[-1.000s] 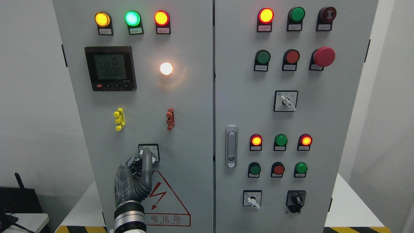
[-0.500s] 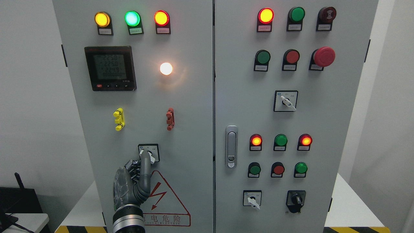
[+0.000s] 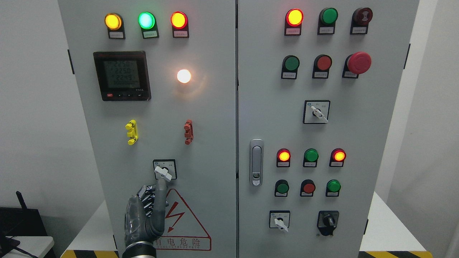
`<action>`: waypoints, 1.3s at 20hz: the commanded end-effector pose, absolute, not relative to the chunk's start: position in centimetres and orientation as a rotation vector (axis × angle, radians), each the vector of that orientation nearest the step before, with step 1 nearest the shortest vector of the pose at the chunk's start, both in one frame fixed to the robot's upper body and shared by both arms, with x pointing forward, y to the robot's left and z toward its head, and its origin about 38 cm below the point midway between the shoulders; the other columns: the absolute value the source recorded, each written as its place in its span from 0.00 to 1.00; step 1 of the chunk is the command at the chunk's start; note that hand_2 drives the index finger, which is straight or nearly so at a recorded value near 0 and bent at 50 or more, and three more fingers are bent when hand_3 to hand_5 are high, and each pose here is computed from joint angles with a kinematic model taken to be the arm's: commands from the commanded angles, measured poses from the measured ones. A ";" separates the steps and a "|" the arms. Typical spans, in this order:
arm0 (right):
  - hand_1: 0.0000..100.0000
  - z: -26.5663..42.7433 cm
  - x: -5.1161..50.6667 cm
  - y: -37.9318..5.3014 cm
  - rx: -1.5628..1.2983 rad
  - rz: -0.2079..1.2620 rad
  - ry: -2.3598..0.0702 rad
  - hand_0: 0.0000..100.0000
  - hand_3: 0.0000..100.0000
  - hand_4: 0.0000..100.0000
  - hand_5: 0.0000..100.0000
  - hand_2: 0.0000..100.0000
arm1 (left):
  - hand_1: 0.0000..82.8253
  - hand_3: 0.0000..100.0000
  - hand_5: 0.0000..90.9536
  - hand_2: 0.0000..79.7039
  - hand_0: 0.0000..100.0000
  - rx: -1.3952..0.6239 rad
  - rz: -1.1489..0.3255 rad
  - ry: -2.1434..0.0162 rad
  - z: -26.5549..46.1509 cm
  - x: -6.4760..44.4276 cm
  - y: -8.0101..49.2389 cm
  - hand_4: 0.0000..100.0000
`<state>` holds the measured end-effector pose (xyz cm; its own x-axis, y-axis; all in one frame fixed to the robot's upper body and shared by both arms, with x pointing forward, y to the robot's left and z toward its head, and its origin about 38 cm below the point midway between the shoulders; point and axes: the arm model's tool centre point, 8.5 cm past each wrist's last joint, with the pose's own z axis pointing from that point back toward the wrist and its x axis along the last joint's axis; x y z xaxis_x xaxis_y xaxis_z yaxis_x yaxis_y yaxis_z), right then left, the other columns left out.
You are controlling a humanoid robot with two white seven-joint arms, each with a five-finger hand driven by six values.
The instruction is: Turn on light switch 1
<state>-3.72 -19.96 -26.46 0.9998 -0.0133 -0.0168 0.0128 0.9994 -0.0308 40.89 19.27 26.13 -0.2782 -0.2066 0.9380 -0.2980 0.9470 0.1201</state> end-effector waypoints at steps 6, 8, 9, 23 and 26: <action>0.39 -26.5 -3.7 -19.9 -0.029 -0.021 0.017 0.12 0.00 0.00 0.00 0.00 | 0.01 0.87 0.93 0.55 0.00 0.429 0.039 -2.002 16.3 32.2 32.5 0.93; 0.39 -26.5 -3.8 -19.9 -0.029 -0.021 0.019 0.12 0.00 0.00 0.00 0.00 | 0.00 0.84 0.77 0.54 0.00 0.430 0.093 -2.012 12.7 29.3 36.2 0.90; 0.39 -26.5 -3.8 -20.0 -0.031 -0.021 0.019 0.12 0.00 0.00 0.00 0.00 | 0.00 0.83 0.74 0.54 0.00 0.436 0.128 -1.980 10.6 27.8 38.1 0.89; 0.39 -26.5 -3.8 -19.9 -0.029 -0.021 0.019 0.12 0.00 0.00 0.00 0.00 | 0.00 0.21 0.20 0.00 0.40 0.501 0.523 -1.043 -16.5 3.3 44.1 0.26; 0.39 -26.5 -3.8 -19.9 -0.029 -0.021 0.019 0.12 0.00 0.00 0.00 0.00 | 0.00 0.09 0.10 0.00 0.46 0.400 0.555 -0.840 -19.9 -1.2 40.4 0.09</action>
<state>-3.73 -19.97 -26.46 0.9998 -0.0133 -0.0171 0.0128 0.9994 -0.0311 17.53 42.68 -6.89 0.0534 -0.1071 0.9928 -0.4311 0.8944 0.1196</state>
